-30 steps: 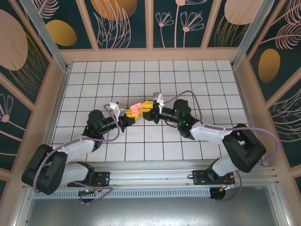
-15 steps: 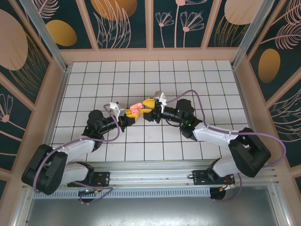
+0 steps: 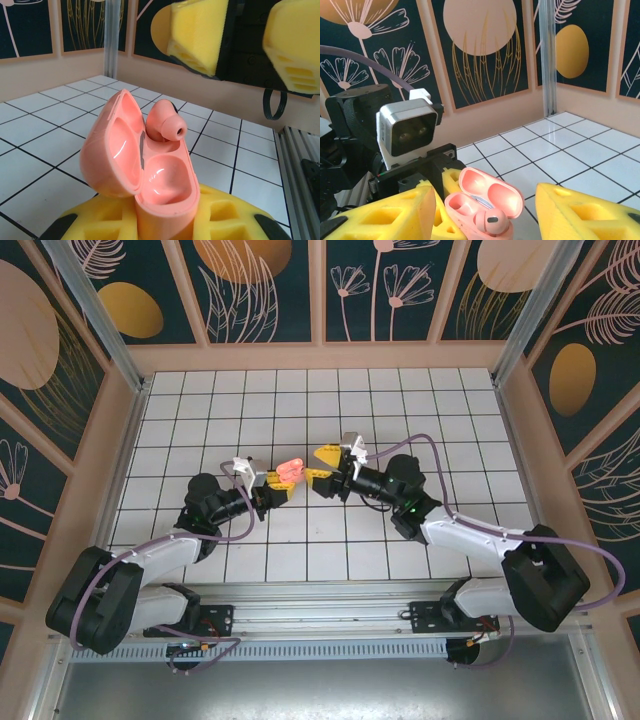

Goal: Insert wireless bluetooth earbuds into charging case

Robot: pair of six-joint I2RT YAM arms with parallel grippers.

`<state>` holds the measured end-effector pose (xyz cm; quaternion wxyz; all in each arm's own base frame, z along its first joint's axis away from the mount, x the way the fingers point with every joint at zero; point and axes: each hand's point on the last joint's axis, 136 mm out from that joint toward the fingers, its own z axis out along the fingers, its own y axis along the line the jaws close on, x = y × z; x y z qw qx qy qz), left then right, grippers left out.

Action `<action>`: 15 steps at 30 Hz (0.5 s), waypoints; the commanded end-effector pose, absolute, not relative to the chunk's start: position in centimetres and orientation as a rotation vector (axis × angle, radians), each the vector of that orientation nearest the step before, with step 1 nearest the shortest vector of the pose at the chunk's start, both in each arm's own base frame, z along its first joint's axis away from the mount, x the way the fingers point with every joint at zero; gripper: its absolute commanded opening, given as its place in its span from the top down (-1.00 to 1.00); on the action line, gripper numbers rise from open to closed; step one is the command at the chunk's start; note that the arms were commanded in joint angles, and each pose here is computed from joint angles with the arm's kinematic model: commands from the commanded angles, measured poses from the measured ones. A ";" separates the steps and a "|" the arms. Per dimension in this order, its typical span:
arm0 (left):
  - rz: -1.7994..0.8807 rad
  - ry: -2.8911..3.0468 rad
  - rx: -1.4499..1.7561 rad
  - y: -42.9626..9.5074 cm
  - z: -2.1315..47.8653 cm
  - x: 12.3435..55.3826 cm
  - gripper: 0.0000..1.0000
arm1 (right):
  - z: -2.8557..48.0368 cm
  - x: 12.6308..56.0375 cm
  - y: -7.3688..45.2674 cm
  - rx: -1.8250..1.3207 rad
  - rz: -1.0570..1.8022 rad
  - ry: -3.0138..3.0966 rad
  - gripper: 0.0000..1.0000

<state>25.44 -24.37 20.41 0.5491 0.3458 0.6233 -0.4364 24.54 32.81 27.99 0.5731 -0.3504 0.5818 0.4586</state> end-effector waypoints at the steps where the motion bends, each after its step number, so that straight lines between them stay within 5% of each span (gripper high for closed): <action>1: -1.031 1.380 0.855 -24.7 22.6 25.0 0.72 | 27.5 25.4 33.1 -0.795 1.077 1.400 -0.11; 15: -1.034 1.373 0.862 -24.7 22.8 24.8 0.73 | 26.9 26.4 34.2 -0.810 1.082 1.416 -0.14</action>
